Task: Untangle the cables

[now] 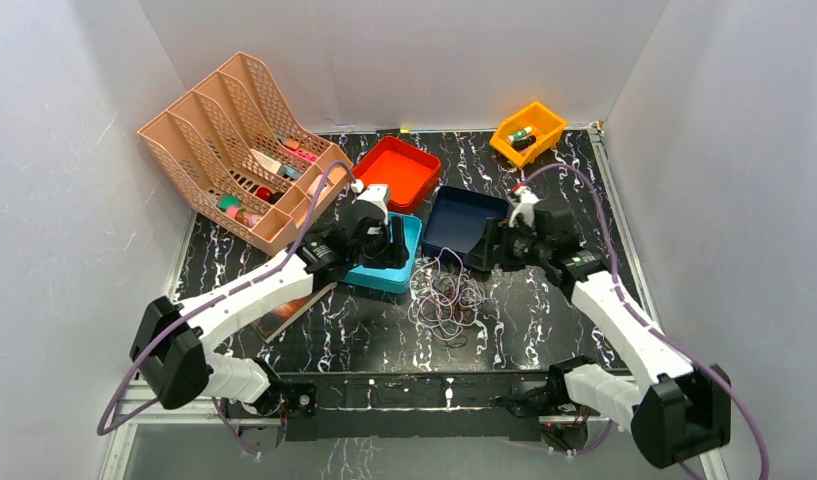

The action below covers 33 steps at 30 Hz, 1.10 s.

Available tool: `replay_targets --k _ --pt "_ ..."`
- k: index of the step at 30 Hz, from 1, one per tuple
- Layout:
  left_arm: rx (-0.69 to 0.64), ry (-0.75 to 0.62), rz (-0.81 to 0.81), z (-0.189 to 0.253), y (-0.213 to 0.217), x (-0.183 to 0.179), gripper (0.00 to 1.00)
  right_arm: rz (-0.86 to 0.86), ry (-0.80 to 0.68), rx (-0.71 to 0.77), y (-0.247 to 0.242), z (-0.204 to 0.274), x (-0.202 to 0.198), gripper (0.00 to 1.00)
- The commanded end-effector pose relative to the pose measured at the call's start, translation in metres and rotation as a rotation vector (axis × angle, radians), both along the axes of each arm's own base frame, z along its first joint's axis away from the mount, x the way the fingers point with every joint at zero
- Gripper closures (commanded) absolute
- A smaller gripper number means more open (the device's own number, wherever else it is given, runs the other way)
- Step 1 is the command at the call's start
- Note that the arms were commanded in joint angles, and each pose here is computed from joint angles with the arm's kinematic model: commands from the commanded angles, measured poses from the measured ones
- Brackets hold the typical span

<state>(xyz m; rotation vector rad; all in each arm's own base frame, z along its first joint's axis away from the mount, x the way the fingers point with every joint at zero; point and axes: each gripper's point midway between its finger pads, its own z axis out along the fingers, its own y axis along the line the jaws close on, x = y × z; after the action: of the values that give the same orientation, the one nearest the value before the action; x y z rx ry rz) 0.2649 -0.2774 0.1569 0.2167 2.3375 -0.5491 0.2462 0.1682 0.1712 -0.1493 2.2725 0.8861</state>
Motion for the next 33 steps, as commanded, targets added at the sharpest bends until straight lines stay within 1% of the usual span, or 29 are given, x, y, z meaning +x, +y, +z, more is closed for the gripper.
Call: replay_targets --k 1,6,11,28,33 --pt "-0.019 -0.035 0.033 0.014 0.017 -0.005 0.44 0.057 -0.105 -0.059 0.032 0.006 0.020 0.23" --pt "-0.027 -0.049 0.054 0.018 0.029 -0.012 0.44 0.075 -0.104 -0.117 0.042 -0.021 0.037 0.29" --pt "-0.018 -0.045 0.057 0.017 0.035 -0.017 0.43 0.077 -0.080 -0.155 0.043 -0.038 0.046 0.30" --pt "-0.012 -0.041 0.059 0.015 0.032 -0.013 0.43 0.122 -0.045 -0.148 0.058 -0.076 0.053 0.41" --pt "-0.011 -0.045 0.067 0.015 0.034 -0.014 0.43 0.167 -0.046 -0.131 0.067 -0.078 0.053 0.49"
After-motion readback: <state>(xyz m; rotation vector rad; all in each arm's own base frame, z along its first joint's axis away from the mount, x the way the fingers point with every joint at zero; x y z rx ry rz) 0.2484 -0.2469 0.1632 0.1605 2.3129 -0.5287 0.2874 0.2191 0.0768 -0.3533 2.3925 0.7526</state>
